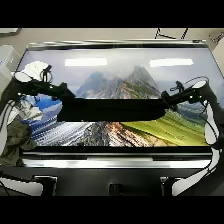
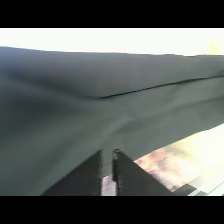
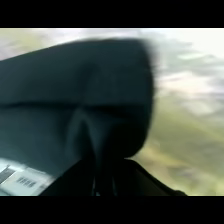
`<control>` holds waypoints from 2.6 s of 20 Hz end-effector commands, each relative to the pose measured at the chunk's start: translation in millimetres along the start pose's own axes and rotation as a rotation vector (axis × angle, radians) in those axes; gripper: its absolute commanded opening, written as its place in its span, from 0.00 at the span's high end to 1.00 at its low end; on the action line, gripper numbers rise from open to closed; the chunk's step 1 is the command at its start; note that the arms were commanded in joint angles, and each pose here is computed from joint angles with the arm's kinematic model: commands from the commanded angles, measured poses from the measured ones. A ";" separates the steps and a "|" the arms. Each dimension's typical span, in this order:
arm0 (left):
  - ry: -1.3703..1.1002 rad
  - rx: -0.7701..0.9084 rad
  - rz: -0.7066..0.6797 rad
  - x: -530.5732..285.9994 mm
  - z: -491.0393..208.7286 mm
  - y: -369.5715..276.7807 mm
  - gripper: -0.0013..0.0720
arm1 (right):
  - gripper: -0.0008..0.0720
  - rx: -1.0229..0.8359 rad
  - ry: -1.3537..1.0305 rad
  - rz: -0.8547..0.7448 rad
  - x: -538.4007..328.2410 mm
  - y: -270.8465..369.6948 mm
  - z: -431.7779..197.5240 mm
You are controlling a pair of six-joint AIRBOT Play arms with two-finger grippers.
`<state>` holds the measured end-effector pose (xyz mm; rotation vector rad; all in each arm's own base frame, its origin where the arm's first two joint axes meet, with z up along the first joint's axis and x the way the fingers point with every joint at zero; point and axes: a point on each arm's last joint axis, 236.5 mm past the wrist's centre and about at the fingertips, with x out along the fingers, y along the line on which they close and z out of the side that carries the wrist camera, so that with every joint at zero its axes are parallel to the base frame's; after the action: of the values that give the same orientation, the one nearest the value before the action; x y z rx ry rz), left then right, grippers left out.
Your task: Fold the clothes and pants, and hang the long-sleeved shirts on hangers.
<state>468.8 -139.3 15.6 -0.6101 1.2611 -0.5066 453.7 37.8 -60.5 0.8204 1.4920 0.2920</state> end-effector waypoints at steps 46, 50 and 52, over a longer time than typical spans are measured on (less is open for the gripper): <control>-0.548 0.134 0.264 -223.8 39.0 -32.6 0.96 | 0.07 0.048 0.125 -0.219 26.3 -0.9 -58.5; -0.523 0.164 0.240 -210.2 35.1 -48.7 0.96 | 0.07 0.019 0.125 0.025 86.8 31.8 -76.4; -0.510 0.181 0.230 -203.4 32.8 -56.7 0.96 | 0.15 0.002 0.132 0.088 105.1 45.1 -78.3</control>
<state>452.8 -29.4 205.1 -0.4088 0.7720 -0.2183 404.2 141.3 -87.0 0.8513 1.6236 0.3574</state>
